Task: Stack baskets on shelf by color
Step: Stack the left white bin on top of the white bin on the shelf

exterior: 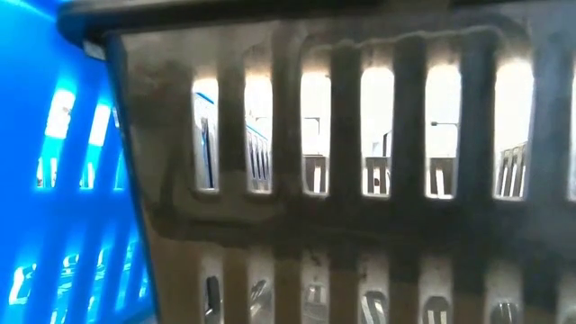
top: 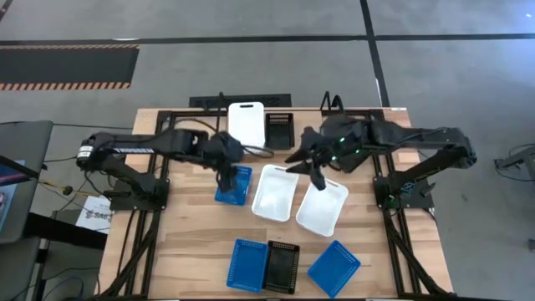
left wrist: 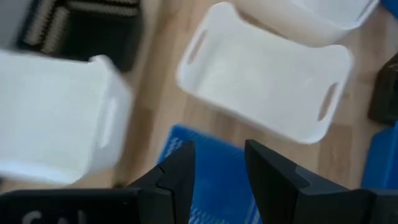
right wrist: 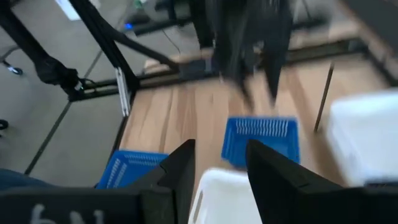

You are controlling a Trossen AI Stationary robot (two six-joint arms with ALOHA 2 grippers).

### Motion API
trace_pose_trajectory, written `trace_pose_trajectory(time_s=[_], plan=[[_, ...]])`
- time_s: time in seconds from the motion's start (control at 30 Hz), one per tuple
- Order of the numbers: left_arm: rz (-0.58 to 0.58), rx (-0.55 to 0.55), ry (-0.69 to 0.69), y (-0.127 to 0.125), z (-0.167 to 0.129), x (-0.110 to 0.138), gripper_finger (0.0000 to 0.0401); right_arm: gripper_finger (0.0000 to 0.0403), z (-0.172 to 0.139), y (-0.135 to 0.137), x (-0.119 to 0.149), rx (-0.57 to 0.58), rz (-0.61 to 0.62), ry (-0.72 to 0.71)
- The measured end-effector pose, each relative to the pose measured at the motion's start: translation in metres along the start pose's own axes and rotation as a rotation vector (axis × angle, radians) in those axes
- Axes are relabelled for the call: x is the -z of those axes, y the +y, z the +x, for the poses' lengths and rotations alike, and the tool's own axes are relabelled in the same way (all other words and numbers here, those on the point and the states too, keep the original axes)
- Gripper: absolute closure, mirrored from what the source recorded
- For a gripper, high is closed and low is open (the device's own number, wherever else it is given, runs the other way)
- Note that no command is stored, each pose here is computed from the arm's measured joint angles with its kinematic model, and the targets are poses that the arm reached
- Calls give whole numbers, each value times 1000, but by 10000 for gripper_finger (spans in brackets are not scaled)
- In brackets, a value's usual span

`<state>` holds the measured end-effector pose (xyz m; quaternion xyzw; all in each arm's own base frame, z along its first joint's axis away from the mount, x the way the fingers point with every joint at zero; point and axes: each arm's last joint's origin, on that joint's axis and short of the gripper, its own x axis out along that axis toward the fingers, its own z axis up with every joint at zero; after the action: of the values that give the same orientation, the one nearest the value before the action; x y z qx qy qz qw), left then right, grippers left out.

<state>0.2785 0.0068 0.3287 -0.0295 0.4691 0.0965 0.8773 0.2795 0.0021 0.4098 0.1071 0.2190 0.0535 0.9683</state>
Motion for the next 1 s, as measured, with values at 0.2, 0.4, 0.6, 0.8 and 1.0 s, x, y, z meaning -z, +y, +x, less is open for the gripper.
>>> trace_pose_trajectory(time_s=[0.2, 0.4, 0.6, 0.8, 1.0], plan=[[36, 42, -97, -14, 28, 8, 273, 245, -27, 10, -31, -13, -140, -104], [94, 147, -127, -24, 48, 20, 273, 243, -47, 17, -52, -10, -258, -196], [128, 126, -118, -30, 58, 31, 273, 248, -57, 20, -61, 19, -304, -238], [-72, 90, -207, -23, 61, 24, 273, 249, -58, 16, -62, 35, -299, -240], [-415, 27, -229, -18, 61, 23, 273, 250, -58, 11, -63, 52, -278, -240]])
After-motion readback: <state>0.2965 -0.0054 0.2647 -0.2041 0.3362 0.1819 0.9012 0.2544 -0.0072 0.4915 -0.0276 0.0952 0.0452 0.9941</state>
